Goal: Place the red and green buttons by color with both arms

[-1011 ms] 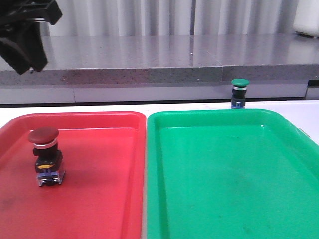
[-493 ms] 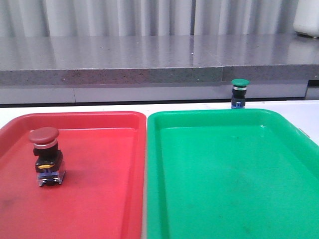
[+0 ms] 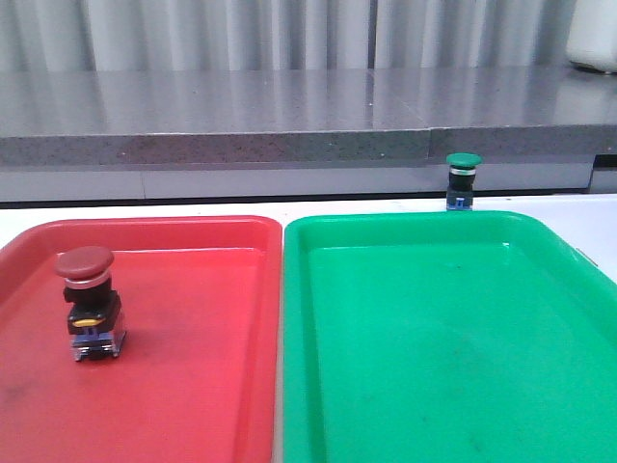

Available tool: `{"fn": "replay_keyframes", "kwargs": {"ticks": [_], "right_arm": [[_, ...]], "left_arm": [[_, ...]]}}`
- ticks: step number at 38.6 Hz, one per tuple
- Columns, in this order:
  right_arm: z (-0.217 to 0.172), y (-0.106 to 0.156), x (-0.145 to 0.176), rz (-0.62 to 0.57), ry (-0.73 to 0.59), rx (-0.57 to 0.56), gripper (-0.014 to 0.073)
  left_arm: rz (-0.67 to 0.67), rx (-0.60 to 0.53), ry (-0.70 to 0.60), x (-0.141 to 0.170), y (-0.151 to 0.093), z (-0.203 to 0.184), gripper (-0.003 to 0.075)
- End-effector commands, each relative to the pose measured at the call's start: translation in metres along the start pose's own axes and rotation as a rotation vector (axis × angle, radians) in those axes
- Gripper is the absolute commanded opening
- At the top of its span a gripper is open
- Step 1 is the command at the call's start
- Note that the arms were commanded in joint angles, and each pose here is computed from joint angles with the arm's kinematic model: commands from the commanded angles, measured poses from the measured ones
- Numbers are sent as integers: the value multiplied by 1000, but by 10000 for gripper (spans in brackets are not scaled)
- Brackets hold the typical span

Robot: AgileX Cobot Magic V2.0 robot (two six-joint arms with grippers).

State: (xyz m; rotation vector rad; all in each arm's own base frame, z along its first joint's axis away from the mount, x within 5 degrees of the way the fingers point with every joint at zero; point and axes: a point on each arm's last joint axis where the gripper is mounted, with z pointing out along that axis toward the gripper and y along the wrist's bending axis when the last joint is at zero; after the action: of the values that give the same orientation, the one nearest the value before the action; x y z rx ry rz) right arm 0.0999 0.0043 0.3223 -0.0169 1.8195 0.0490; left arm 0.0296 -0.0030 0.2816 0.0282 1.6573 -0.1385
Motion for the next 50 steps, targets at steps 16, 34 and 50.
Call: {"fn": "replay_keyframes", "kwargs": {"ticks": [16,34,50], "right_arm": [[-3,1,-19,-6,-105,-3,651],[66,0,-33,-3,48,2,613],[211,28,-52,28,287,-74,613]], "left_arm": [[-18,9,-107,-14,-1,-4,-20],[-18,9,-107,-14,-1,-4,-20],[-18,9,-107,-14,-1,-4,-20]]}}
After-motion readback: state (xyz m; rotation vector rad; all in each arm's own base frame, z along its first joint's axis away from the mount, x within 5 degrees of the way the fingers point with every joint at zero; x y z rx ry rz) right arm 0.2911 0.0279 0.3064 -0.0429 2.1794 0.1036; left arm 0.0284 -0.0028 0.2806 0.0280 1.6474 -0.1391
